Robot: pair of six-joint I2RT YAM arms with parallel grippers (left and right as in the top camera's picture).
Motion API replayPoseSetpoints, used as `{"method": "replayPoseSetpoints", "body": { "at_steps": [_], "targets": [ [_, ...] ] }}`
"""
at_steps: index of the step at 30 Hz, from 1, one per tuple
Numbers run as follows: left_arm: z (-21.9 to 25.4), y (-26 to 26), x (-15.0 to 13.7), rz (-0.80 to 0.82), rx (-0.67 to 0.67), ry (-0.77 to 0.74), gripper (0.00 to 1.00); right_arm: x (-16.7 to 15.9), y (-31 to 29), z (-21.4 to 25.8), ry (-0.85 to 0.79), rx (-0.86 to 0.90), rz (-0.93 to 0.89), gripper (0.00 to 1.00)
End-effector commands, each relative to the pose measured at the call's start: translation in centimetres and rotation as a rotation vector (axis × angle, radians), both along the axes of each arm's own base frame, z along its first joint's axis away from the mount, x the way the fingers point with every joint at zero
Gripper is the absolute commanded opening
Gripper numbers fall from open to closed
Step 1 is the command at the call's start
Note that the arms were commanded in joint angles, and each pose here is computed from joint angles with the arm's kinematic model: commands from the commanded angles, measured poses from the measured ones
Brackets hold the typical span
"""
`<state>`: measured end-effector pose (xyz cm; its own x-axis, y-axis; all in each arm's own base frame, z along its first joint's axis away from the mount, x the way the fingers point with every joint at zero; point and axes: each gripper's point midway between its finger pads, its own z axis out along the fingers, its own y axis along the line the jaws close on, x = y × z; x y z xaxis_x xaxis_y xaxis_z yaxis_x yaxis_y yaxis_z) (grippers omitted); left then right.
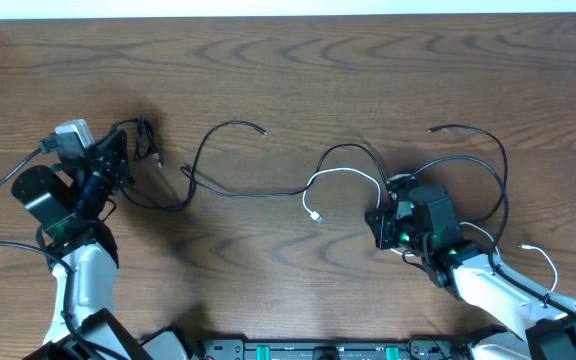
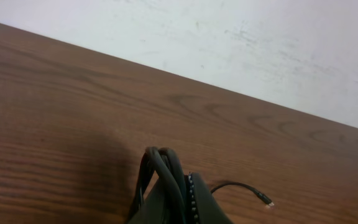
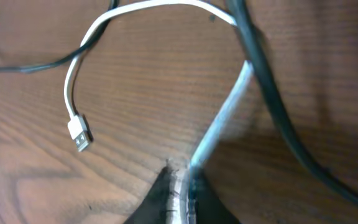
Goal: Untangle cables
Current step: 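Lower the right gripper and grasp the white cable near its connector, then pull the white cable rightward off the table edge with the right gripper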
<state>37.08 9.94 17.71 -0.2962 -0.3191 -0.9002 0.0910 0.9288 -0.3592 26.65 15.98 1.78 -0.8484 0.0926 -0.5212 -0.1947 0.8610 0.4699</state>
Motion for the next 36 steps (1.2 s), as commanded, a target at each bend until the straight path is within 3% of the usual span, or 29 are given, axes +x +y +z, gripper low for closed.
{"method": "replayPoseSetpoints", "body": {
  "at_steps": [1, 7, 15, 21, 25, 31, 36],
  "targets": [
    [0.5, -0.2, 0.2, -0.016, -0.007, -0.01, 0.07, 0.1, -0.3, -0.4, 0.01, -0.005, -0.037, 0.01],
    [0.2, -0.3, 0.1, -0.016, -0.016, 0.004, 0.07, -0.1, 1.0, 0.5, 0.036, 0.094, -0.026, 0.01],
    [-0.4, -0.3, -0.1, -0.013, -0.031, 0.03, 0.08, -2.1, 5.7, 6.9, -0.022, 0.385, 0.223, 0.01],
    [-0.7, -0.4, -0.2, -0.013, -0.04, 0.045, 0.08, -2.4, 7.3, 15.3, -0.264, 0.565, 0.358, 0.01],
    [-0.7, -0.4, -0.2, -0.013, -0.041, 0.045, 0.07, -2.5, 6.7, 21.5, -0.525, 0.613, 0.384, 0.01],
    [-0.8, -0.4, -0.2, -0.013, -0.043, 0.048, 0.07, -1.7, 3.1, 28.9, -0.863, 0.618, 0.221, 0.01],
    [-1.3, -0.5, -0.4, -0.013, -0.057, 0.071, 0.08, -1.4, -0.5, 32.4, -1.098, 0.512, 0.083, 0.01]
  ]
}}
